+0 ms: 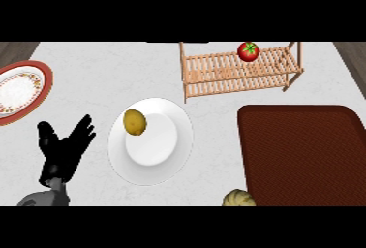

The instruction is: Pick the tomato from the tray and place it in the tiered shelf

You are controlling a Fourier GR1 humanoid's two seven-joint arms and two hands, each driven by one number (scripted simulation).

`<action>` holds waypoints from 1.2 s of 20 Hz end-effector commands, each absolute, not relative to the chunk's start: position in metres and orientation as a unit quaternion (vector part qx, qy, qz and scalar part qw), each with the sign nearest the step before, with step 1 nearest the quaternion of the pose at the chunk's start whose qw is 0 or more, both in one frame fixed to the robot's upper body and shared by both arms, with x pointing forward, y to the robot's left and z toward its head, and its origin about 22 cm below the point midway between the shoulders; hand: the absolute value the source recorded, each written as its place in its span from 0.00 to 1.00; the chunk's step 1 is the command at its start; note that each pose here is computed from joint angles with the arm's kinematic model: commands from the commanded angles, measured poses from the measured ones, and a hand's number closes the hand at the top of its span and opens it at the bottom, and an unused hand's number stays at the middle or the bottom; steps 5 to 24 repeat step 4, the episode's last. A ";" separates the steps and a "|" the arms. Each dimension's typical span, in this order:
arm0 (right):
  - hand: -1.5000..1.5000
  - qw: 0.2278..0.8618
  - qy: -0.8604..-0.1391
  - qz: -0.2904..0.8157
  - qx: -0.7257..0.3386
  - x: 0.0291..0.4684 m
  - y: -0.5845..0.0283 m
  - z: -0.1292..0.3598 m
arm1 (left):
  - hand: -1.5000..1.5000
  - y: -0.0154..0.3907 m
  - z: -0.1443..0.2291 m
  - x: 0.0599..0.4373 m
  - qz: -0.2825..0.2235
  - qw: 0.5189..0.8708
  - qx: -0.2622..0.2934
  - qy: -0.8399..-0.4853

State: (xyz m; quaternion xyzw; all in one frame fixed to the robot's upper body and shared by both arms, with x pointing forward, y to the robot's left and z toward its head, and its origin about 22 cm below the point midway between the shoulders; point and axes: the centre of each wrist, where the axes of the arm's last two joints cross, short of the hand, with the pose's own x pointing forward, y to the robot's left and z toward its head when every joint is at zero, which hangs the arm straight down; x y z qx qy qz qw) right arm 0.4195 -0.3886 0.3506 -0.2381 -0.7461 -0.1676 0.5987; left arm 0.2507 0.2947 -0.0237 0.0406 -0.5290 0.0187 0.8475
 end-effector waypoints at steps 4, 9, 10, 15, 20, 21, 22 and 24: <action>0.00 0.606 -0.750 -0.147 -0.220 0.382 -0.464 0.339 | 0.50 0.292 -0.025 0.247 0.014 0.853 0.038 -0.520; 0.00 0.606 -0.750 -0.147 -0.220 0.382 -0.464 0.339 | 0.50 0.292 -0.025 0.247 0.014 0.853 0.038 -0.520; 0.00 0.606 -0.750 -0.147 -0.220 0.382 -0.464 0.339 | 0.50 0.292 -0.025 0.247 0.014 0.853 0.038 -0.520; 0.00 0.606 -0.750 -0.147 -0.220 0.382 -0.464 0.339 | 0.50 0.292 -0.025 0.247 0.014 0.853 0.038 -0.520; 0.00 0.606 -0.750 -0.147 -0.220 0.382 -0.464 0.339 | 0.50 0.292 -0.025 0.247 0.014 0.853 0.038 -0.520; 0.00 0.606 -0.750 -0.147 -0.220 0.382 -0.464 0.339 | 0.50 0.292 -0.025 0.247 0.014 0.853 0.038 -0.520; 0.00 0.606 -0.750 -0.147 -0.220 0.382 -0.464 0.339 | 0.50 0.292 -0.025 0.247 0.014 0.853 0.038 -0.520; 0.00 0.606 -0.750 -0.147 -0.220 0.382 -0.464 0.339 | 0.50 0.292 -0.025 0.247 0.014 0.853 0.038 -0.520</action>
